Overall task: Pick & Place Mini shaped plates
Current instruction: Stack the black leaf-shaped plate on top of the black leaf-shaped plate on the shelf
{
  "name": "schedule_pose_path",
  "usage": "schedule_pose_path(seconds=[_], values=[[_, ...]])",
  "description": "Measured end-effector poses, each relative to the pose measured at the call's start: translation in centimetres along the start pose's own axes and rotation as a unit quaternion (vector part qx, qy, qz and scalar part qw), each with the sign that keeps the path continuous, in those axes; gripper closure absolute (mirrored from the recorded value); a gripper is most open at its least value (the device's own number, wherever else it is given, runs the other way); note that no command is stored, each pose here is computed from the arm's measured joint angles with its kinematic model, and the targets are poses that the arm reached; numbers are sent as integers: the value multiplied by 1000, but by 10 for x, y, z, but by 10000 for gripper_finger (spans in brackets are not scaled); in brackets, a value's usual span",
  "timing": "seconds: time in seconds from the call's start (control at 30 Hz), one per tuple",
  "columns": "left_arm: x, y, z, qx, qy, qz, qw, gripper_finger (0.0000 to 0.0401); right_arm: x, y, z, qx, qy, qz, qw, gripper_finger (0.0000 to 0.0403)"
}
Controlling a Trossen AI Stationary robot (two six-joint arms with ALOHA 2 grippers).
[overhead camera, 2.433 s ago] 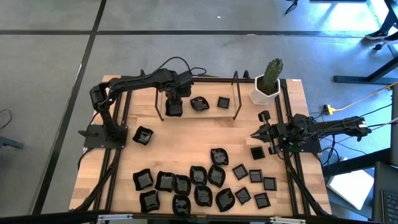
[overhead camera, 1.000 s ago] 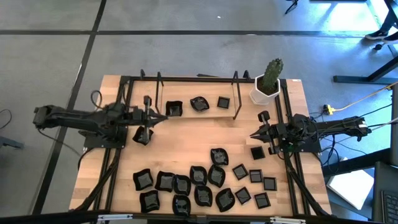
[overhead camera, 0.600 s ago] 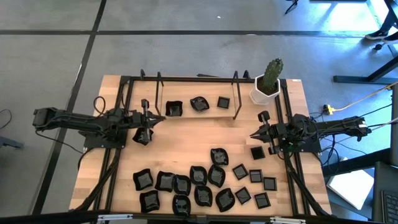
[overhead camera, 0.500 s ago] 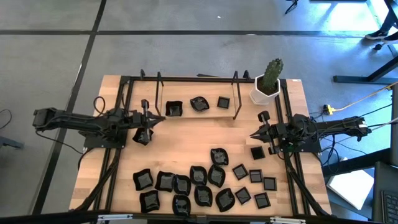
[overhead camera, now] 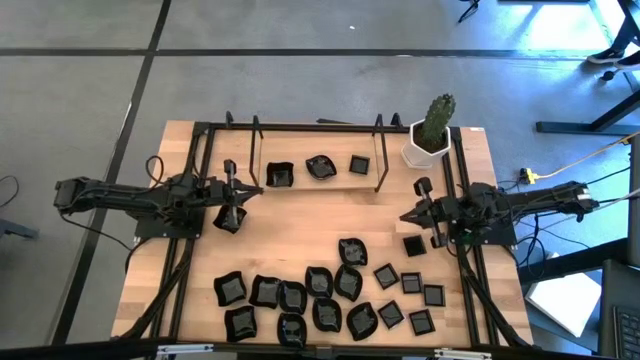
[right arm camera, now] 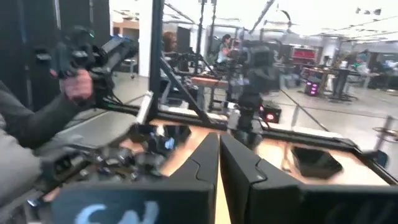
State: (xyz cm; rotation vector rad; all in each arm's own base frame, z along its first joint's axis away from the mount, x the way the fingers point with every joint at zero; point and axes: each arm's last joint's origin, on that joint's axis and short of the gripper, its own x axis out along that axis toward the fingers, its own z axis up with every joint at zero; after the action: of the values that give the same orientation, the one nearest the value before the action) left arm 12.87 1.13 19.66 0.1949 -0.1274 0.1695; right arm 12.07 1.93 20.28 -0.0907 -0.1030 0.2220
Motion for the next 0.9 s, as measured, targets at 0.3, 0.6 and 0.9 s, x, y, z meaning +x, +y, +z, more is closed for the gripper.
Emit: schedule_pose_path(seconds=[0.3,0.6,0.9], values=[[0,0,-1,0,4,-1,1000,396,66,27,22,5,171,-83,982,394],[0,-1,-2,0,12,-4,1000,395,142,45,36,-6,348,-146,926,388],[0,-1,-3,0,15,-5,1000,395,175,50,24,47,465,-175,867,348]])
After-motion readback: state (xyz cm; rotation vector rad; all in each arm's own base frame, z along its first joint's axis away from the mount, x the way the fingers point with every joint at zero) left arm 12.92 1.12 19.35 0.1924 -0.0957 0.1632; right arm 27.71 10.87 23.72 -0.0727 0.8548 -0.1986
